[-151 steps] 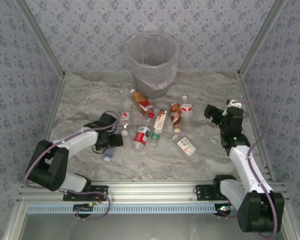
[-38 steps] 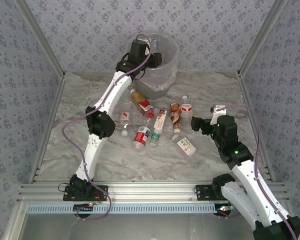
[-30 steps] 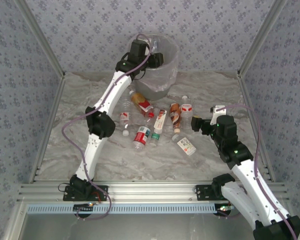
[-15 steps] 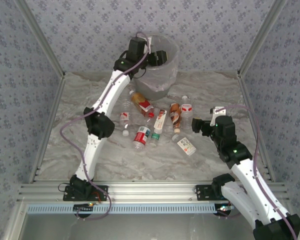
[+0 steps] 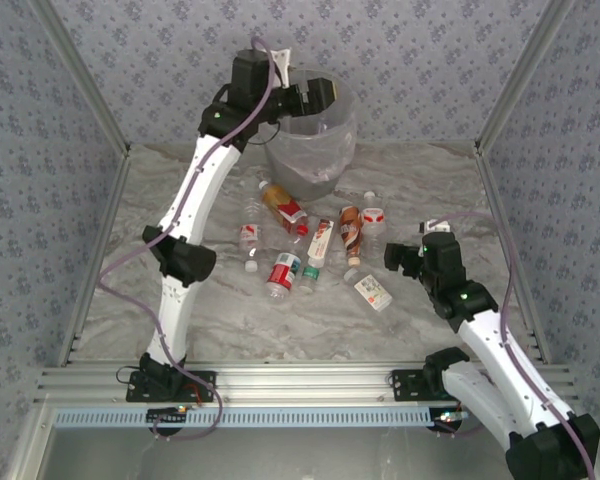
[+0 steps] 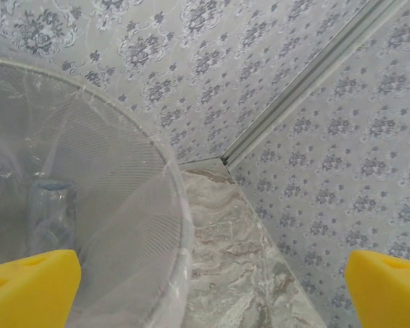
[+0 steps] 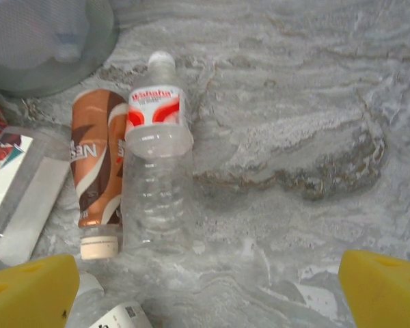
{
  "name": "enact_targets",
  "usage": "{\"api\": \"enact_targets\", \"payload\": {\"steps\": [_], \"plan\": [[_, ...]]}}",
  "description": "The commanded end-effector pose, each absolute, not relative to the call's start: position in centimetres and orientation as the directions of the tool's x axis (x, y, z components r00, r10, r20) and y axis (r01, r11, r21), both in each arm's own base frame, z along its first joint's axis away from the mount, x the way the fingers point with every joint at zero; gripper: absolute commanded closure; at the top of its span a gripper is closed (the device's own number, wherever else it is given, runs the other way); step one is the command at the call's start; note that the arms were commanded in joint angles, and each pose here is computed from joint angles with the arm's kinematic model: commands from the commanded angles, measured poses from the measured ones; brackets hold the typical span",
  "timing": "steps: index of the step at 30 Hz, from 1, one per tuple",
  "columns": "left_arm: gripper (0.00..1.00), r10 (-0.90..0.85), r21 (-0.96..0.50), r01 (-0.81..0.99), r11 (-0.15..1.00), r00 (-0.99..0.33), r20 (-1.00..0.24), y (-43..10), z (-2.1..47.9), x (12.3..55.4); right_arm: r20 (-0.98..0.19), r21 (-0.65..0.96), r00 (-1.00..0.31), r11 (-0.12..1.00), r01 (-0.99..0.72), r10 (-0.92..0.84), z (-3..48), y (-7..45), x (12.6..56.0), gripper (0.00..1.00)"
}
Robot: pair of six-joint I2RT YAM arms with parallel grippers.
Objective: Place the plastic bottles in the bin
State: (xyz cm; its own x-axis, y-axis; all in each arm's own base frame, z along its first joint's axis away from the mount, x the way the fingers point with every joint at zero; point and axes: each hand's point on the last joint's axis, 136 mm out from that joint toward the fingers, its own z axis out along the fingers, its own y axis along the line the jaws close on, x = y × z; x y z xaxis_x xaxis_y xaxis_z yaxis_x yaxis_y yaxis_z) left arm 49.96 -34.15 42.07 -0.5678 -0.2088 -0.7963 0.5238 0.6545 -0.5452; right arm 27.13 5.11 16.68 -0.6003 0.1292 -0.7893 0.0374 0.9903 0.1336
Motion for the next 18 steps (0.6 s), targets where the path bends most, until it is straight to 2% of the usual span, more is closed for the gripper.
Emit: {"api": "enact_targets", "payload": {"steps": [1, 4, 9, 12, 18], "plan": [[0.01, -0.171, -0.519, 0.584, 0.625, -0.546, -0.820, -33.7, 45.4, 46.3, -0.705, 0.161, -0.690, 0.985, 0.068, 0.163, 13.9, 5.4, 25.8, 0.00], [0.01, -0.133, -0.501, 0.595, 0.629, -0.552, -0.823, -34.0, 44.9, 45.2, -0.640, 0.191, -0.743, 0.977, 0.094, 0.197, 12.3, 5.8, 25.1, 0.00], [0.01, -0.139, -0.480, 0.613, 0.628, -0.518, -0.844, -34.2, 43.9, 43.9, -0.536, 0.262, -0.824, 0.964, 0.045, 0.184, 10.3, 8.4, 24.0, 0.00], [0.01, -0.154, -0.472, 0.622, 0.624, -0.495, -0.855, -33.4, 44.1, 42.7, -0.496, 0.278, -0.858, 0.961, -0.012, 0.133, 9.7, 9.8, 23.1, 0.00], [0.01, -0.150, -0.440, 0.590, 0.677, -0.475, -0.867, -30.6, 43.1, 40.2, -0.448, 0.264, -0.888, 0.964, -0.019, 0.105, 7.8, 10.6, 21.9, 0.00]]}}
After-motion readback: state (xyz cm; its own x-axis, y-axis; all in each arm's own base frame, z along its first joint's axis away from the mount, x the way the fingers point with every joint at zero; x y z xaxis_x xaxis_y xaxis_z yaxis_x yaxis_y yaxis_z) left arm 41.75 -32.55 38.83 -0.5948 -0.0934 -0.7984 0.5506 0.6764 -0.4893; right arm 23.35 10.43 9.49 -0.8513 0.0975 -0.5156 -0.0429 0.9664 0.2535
